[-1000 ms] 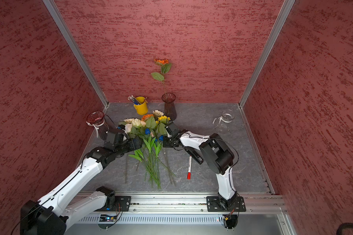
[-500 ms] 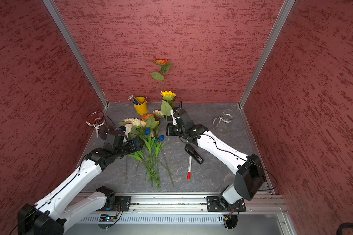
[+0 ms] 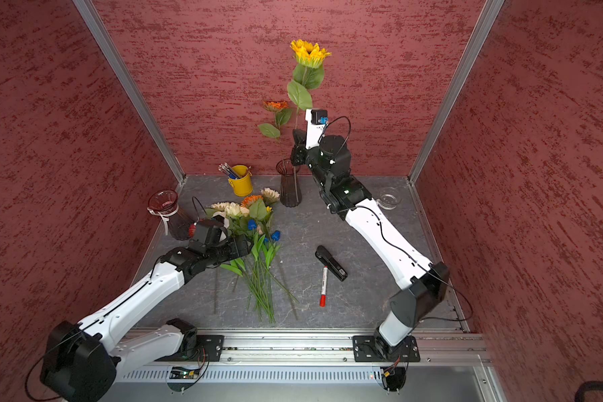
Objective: Arrange the flowers in different vases according to their variety
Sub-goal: Insert the flower into the vase, then pick up the flower at the center of the board, then insert the flower into the vase, then pick up the flower at the center of the board.
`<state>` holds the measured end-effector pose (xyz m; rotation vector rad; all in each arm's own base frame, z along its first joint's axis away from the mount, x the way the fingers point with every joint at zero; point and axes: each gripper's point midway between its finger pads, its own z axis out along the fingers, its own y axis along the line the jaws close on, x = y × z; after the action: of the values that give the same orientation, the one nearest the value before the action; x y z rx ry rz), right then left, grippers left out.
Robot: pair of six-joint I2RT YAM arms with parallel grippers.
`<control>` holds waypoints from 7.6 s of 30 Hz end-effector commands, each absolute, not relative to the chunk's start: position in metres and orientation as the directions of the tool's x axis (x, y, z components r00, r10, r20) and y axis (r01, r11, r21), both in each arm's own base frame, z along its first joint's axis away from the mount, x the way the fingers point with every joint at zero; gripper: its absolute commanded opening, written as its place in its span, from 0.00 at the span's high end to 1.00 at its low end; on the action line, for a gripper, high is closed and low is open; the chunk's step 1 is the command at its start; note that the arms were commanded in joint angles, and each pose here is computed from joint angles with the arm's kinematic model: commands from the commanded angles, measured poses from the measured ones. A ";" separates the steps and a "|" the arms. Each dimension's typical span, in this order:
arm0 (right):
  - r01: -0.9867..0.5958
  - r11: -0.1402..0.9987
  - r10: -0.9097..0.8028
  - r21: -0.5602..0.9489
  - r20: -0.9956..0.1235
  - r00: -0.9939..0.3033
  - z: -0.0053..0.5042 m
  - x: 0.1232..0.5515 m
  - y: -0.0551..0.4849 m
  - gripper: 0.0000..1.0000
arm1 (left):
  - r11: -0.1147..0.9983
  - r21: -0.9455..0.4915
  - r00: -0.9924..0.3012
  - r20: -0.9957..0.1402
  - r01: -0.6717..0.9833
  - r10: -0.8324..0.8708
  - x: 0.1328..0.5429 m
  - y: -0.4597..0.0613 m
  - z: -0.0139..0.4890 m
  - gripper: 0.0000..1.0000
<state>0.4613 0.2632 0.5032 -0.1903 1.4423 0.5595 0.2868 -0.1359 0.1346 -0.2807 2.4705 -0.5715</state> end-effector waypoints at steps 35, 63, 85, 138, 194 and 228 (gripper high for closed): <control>-0.476 0.807 0.356 0.349 -0.931 -0.080 0.399 0.624 0.280 1.00 | 0.892 -0.450 -0.834 -0.474 -0.046 -0.282 0.307 -0.154 0.112 0.00; -0.324 0.849 0.304 0.416 -0.888 -0.345 0.340 0.445 0.202 0.15 | 0.839 -0.541 -0.906 -0.382 0.060 -0.181 0.264 -0.211 0.146 0.05; -0.257 0.875 0.258 0.411 -0.844 -0.471 0.275 0.369 0.168 0.18 | 0.810 -0.586 -0.971 -0.189 -0.009 -0.148 0.276 -0.275 0.062 0.27; -0.221 0.854 0.247 0.471 -0.740 -0.626 0.212 0.346 0.171 0.20 | 0.935 -0.184 -0.337 -0.938 0.304 -0.075 0.444 -0.208 0.417 1.00; -0.402 0.745 0.026 0.532 -0.625 -0.780 0.176 0.318 0.290 0.26 | 0.899 -0.330 -0.549 -0.826 0.288 -0.127 0.385 -0.198 0.274 0.05; -0.362 0.646 -0.088 0.672 -0.405 -0.910 0.097 0.296 0.384 0.67 | 0.907 -0.418 -0.803 -0.522 -0.055 -0.290 0.248 -0.120 0.125 0.05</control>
<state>0.3105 0.3776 0.0839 -0.3392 2.5444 1.1102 0.2516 -0.1231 0.1248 -0.2250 2.4655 -0.5109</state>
